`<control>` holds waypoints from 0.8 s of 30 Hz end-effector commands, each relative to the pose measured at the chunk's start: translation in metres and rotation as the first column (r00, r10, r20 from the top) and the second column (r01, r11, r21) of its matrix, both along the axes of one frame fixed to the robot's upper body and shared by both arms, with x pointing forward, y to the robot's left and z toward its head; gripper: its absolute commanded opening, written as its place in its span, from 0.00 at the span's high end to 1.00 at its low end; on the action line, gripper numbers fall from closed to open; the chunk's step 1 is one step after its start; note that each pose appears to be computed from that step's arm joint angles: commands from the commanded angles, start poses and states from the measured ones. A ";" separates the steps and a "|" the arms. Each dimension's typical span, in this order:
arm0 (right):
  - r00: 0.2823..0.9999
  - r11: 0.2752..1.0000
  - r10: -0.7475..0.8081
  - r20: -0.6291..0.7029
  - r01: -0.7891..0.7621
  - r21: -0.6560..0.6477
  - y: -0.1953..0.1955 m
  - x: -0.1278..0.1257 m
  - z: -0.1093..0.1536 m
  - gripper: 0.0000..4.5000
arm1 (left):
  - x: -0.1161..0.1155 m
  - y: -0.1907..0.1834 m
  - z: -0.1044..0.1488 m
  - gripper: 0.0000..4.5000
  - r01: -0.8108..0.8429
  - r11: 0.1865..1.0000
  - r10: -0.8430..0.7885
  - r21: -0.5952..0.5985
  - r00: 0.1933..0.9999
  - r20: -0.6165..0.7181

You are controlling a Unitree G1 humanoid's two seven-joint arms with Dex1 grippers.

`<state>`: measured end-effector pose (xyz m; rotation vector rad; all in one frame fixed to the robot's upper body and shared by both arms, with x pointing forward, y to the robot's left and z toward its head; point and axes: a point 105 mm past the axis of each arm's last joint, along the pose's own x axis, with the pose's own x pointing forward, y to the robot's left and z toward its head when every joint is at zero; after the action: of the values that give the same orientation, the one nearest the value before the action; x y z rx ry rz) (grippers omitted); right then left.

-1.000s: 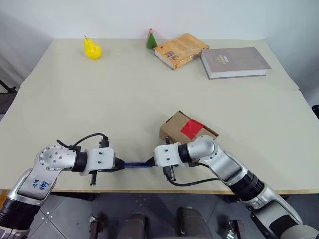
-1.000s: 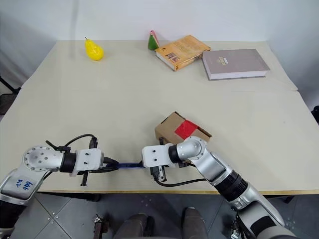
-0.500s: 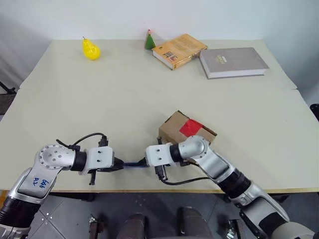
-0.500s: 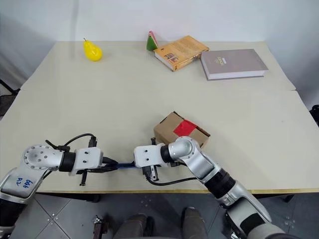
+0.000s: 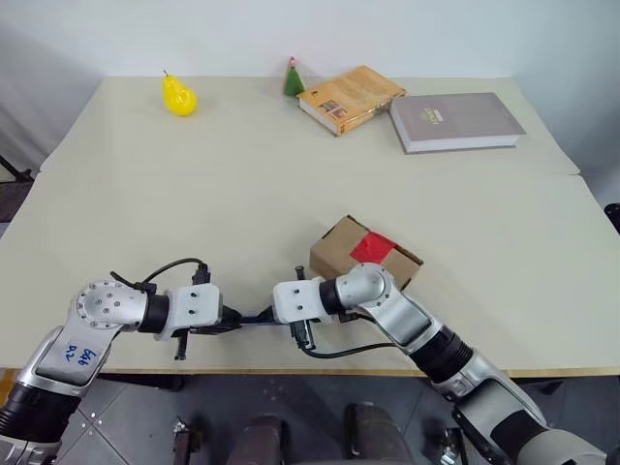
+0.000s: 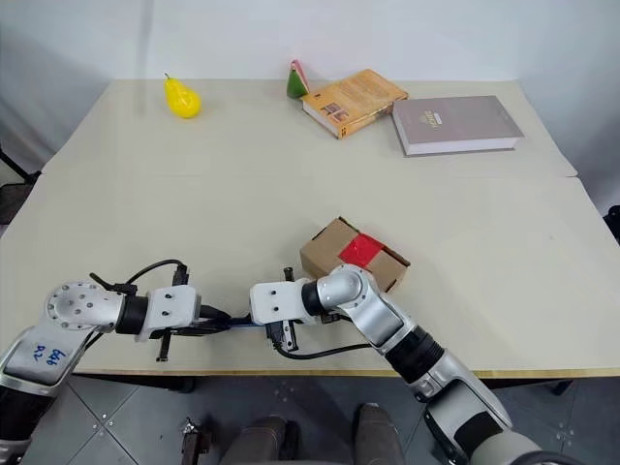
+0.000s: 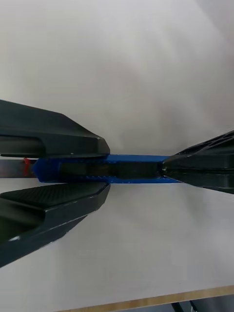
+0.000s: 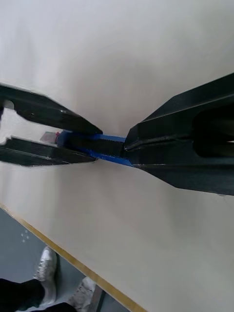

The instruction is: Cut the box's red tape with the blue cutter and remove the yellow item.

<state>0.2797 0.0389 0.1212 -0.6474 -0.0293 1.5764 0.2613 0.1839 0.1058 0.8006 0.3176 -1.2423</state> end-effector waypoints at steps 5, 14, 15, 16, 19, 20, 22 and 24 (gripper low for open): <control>0.949 0.968 -0.246 -0.199 0.251 -0.003 -0.051 0.018 0.072 0.63 | 0.017 0.024 0.010 0.91 -0.120 0.989 0.130 -0.087 0.984 0.123; 0.900 0.909 -0.353 -0.255 0.394 0.134 -0.071 0.049 0.152 0.02 | 0.050 0.025 0.057 0.91 -0.140 0.918 0.282 -0.371 0.889 0.361; 0.896 0.906 -0.359 -0.260 0.402 0.135 -0.072 0.051 0.158 0.02 | 0.056 0.023 0.061 0.91 -0.130 0.912 0.293 -0.389 0.870 0.396; 0.873 0.885 -0.392 -0.290 0.443 0.140 -0.073 0.060 0.164 0.02 | 0.061 0.017 0.066 0.91 -0.097 0.904 0.292 -0.416 0.851 0.436; 0.841 0.867 -0.421 -0.340 0.483 0.123 -0.071 0.070 0.172 0.02 | 0.072 -0.003 0.077 0.91 -0.017 0.882 0.293 -0.470 0.802 0.520; 0.841 0.872 -0.421 -0.339 0.478 0.104 -0.070 0.071 0.171 0.02 | 0.075 -0.011 0.081 0.91 0.015 0.874 0.290 -0.486 0.786 0.546; 0.812 0.860 -0.456 -0.364 0.508 0.057 -0.067 0.077 0.166 0.02 | 0.079 -0.026 0.089 0.91 0.084 0.854 0.290 -0.513 0.742 0.605; 0.770 0.835 -0.504 -0.392 0.551 0.009 -0.064 0.086 0.161 0.02 | 0.086 -0.034 0.094 0.91 0.092 0.838 0.322 -0.537 0.711 0.625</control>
<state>0.3624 -0.0270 0.2797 -0.2059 0.2989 1.1329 0.3457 0.1516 0.1901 0.6563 -0.5261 -0.7915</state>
